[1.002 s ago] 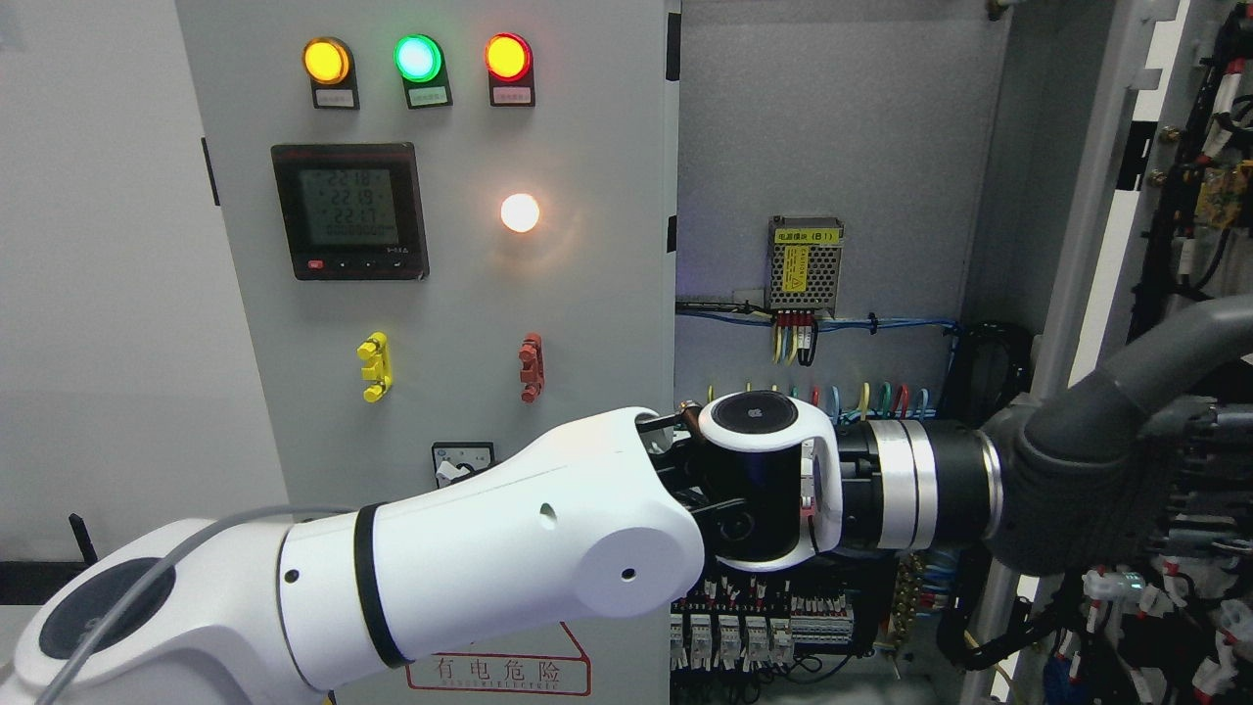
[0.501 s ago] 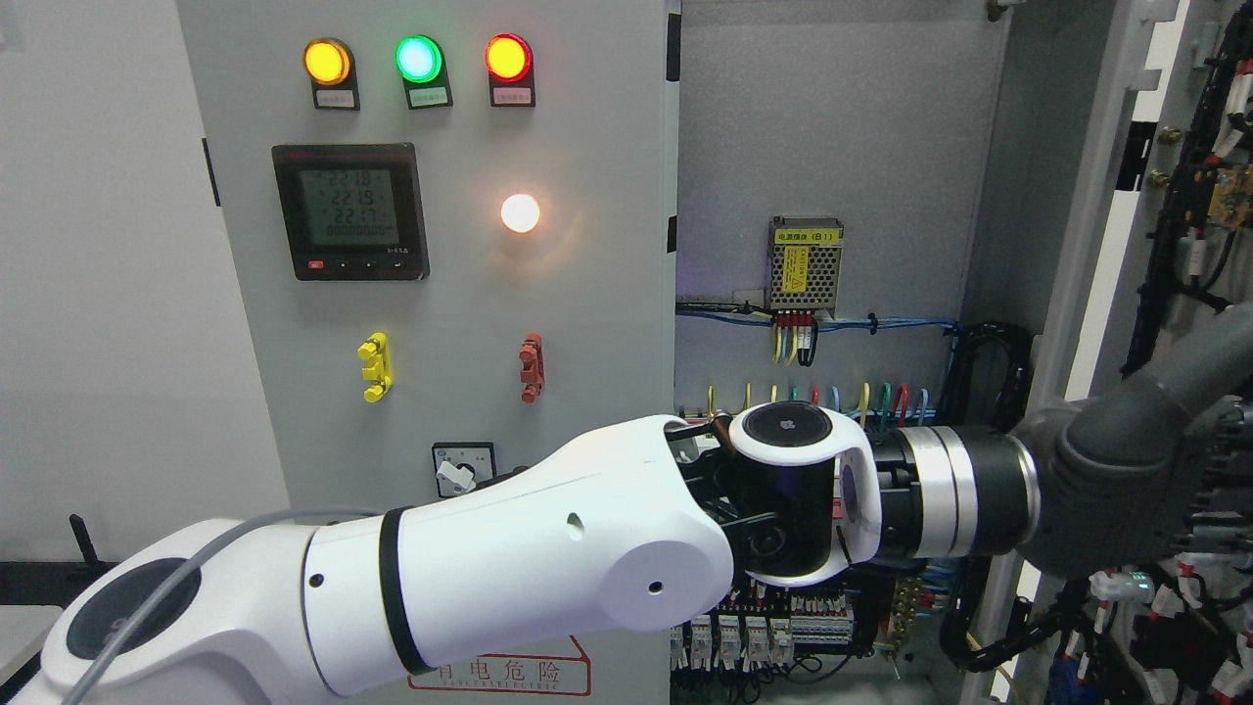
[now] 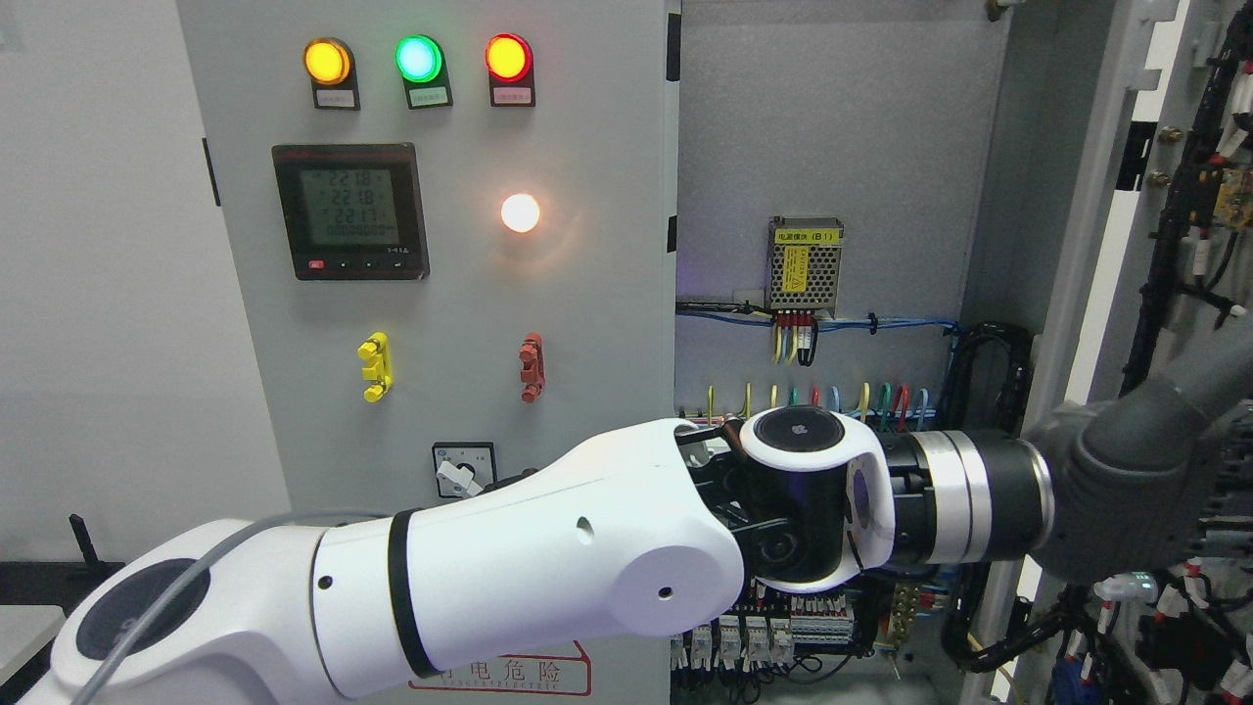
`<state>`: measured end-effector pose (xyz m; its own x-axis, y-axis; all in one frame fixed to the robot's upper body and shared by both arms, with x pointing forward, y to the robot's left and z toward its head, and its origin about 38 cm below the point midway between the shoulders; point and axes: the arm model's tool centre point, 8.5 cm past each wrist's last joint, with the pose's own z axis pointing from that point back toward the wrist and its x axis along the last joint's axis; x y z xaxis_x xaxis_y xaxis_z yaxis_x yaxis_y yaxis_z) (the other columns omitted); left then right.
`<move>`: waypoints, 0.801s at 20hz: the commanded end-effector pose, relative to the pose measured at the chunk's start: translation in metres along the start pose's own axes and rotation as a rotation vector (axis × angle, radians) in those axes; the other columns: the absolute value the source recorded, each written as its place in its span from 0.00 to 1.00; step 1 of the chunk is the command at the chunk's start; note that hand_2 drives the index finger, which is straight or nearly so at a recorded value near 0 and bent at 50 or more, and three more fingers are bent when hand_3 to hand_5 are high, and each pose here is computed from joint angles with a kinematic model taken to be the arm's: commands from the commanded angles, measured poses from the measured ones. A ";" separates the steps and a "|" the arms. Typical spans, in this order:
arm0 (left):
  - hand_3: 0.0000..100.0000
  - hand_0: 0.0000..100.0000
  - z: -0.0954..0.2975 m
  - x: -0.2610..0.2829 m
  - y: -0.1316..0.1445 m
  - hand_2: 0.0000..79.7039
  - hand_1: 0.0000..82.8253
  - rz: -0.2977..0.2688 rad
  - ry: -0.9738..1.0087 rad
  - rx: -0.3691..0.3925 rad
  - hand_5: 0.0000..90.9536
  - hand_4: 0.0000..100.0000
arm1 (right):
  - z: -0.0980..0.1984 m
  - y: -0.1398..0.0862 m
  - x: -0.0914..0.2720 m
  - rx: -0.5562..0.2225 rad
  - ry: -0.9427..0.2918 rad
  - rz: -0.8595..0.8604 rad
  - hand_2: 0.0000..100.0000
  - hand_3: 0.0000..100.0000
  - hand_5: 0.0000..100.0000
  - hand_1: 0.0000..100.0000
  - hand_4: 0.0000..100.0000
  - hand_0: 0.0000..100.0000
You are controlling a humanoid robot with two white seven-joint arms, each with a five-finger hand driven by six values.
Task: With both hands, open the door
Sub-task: 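Push the door outward with the left hand to swing it wide open, then withdraw the left hand down and out of view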
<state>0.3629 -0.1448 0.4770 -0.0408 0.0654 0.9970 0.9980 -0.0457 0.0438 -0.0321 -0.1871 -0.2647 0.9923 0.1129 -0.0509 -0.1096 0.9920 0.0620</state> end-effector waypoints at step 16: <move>0.00 0.00 0.248 -0.089 0.041 0.00 0.00 0.015 -0.007 0.227 0.00 0.00 | 0.000 0.000 0.000 0.001 0.000 0.000 0.00 0.00 0.00 0.00 0.00 0.38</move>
<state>0.4056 -0.0367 0.4083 0.0230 0.0496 0.9985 0.9997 -0.0104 -0.0225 -0.0321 -0.1869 -0.2647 0.9923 0.1128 -0.0508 -0.1096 0.9920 0.0621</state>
